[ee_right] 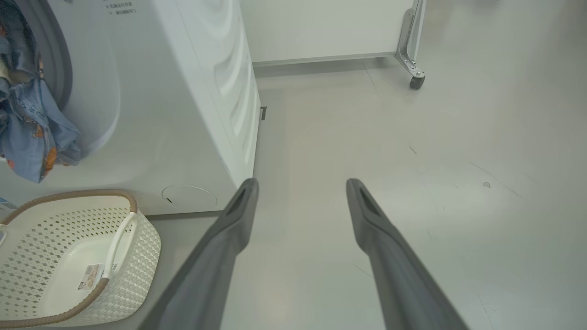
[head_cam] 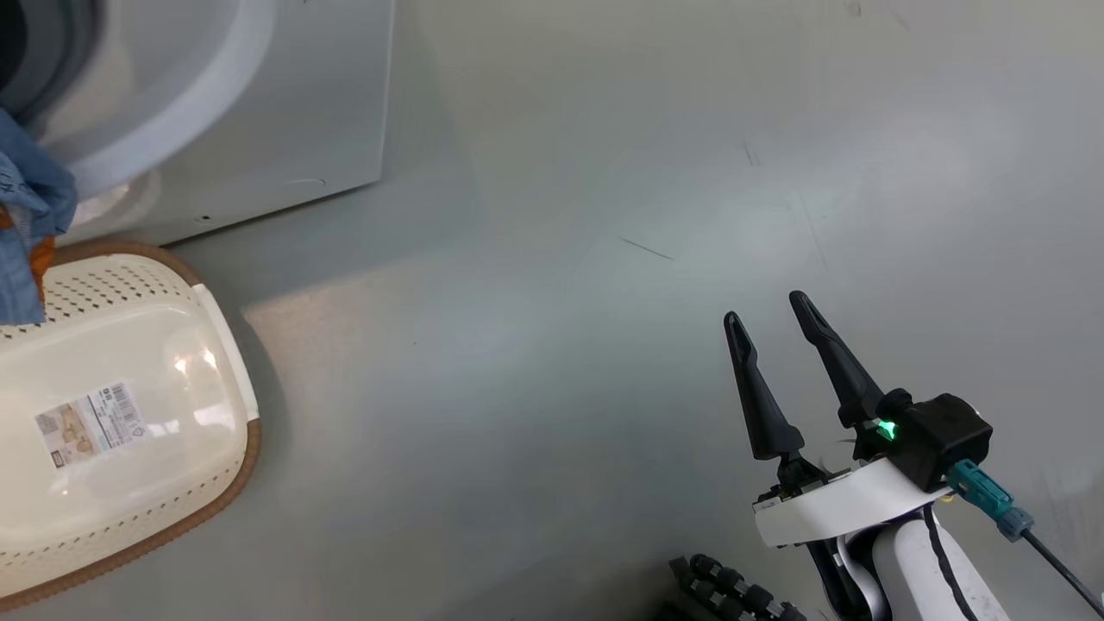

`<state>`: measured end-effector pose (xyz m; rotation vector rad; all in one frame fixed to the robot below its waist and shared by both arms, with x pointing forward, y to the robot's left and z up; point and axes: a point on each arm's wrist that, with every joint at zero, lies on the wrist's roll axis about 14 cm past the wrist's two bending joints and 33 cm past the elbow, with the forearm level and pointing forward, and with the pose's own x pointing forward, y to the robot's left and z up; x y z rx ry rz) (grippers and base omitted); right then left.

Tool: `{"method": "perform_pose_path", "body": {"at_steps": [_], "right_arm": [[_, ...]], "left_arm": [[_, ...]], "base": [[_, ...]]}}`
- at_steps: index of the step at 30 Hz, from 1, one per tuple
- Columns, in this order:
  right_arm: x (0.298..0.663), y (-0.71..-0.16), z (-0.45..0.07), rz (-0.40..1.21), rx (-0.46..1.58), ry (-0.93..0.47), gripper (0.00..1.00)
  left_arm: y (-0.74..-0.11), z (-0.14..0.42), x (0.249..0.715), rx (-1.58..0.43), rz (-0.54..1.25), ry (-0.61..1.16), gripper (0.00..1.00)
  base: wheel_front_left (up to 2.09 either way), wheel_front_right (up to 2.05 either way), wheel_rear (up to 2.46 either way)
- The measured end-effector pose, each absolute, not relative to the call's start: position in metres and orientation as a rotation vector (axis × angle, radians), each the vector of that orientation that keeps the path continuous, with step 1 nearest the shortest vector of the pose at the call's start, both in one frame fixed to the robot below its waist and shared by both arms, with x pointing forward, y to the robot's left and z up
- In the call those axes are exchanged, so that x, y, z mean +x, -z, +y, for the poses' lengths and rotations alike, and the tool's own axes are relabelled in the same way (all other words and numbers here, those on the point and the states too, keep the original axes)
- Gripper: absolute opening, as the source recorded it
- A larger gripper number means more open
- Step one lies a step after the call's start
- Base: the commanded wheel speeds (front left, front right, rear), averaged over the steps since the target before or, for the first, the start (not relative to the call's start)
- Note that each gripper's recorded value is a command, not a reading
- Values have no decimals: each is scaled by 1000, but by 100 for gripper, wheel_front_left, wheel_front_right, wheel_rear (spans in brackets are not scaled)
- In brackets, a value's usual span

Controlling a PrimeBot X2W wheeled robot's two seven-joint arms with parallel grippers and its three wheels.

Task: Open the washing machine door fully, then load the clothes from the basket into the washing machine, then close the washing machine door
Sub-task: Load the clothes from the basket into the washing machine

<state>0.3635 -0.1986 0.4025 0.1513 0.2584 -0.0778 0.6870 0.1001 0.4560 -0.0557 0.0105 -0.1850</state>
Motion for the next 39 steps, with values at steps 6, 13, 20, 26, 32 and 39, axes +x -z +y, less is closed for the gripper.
{"method": "perform_pose_path", "body": {"at_steps": [6,13,20,26,32,39], "right_arm": [[364,-385,-198,314,145,81,100],[360,-364,-196,384,152,92,100],[354,-352,-200,430,142,114,100],[352,-349,-205,440,128,137,100],[353,-348,-206,442,125,144,100],[354,-348,-201,439,134,132,100]], "left_arm": [[-439,102,711,-21,14,180,0],[-416,111,737,-19,28,151,0],[-423,96,759,-26,-48,187,0],[-454,98,775,-68,-157,164,0],[-480,105,781,-99,-250,137,0],[-418,96,778,-50,-28,162,0]], "base": [[0,0,0],[0,0,0],[0,0,0],[0,0,0],[0,0,0],[0,0,0]]}}
